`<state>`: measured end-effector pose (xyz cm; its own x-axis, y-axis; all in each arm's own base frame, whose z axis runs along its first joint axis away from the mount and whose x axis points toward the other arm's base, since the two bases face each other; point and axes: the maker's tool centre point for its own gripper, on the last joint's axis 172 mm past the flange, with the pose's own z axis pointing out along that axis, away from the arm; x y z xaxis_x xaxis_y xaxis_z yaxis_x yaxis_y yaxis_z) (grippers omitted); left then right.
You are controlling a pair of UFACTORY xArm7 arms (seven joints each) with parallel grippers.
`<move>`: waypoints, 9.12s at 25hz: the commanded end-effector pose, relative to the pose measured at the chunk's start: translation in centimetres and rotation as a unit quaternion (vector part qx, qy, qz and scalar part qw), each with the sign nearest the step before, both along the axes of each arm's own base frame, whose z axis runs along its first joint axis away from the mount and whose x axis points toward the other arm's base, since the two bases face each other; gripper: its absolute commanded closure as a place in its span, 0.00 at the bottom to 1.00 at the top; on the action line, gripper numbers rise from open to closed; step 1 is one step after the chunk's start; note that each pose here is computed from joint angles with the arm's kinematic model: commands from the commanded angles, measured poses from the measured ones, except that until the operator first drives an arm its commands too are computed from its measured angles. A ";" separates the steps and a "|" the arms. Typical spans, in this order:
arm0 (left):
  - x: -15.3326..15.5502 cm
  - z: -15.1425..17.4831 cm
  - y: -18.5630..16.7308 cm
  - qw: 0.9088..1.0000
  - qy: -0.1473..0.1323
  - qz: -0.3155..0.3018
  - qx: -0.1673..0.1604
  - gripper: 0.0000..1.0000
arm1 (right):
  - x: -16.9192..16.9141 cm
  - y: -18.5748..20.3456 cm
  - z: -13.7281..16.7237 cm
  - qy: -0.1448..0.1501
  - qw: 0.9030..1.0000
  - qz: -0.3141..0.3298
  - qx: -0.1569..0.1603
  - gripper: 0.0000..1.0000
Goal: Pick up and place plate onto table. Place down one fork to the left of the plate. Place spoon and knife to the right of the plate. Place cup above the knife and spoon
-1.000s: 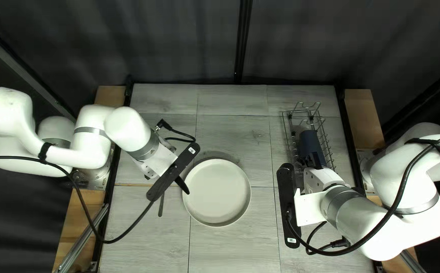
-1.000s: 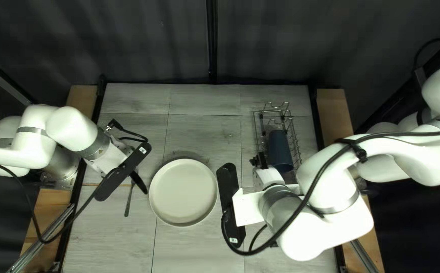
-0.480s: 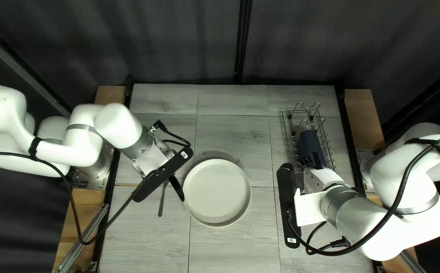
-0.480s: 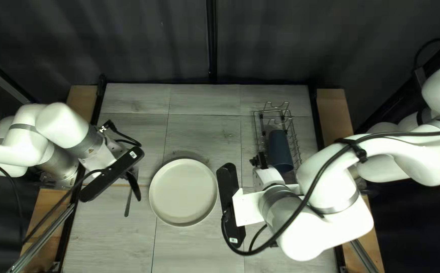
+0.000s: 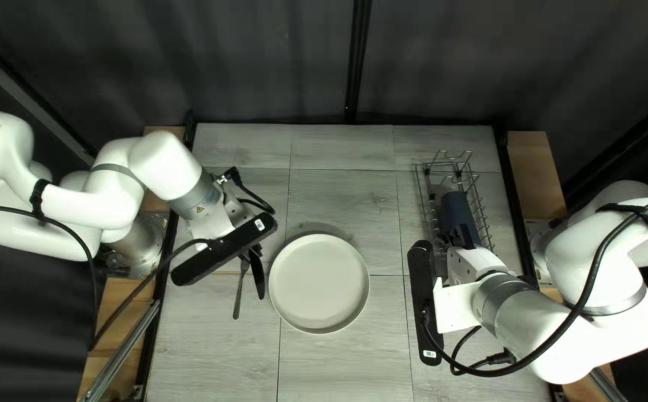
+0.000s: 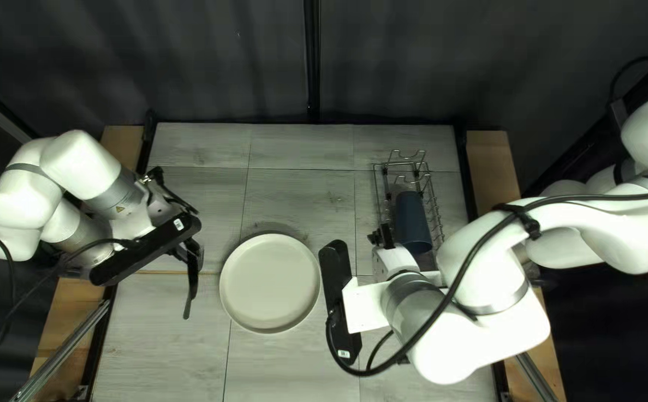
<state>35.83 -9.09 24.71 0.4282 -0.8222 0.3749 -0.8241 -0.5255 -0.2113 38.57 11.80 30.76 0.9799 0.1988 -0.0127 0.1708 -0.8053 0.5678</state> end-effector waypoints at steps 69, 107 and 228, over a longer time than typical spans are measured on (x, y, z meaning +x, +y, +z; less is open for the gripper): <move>7.9 0.5 5.5 0.956 0.035 0.289 -0.036 1.00 | 0.0 0.0 0.0 0.000 1.000 0.000 0.000 0.00; 18.8 -1.7 16.6 0.972 0.016 0.228 -0.056 1.00 | 0.0 0.0 0.0 0.000 1.000 0.000 0.000 0.00; 22.5 0.1 35.5 0.990 -0.080 0.072 -0.085 1.00 | -14.0 -5.5 5.2 -0.008 0.994 -0.104 -0.006 0.00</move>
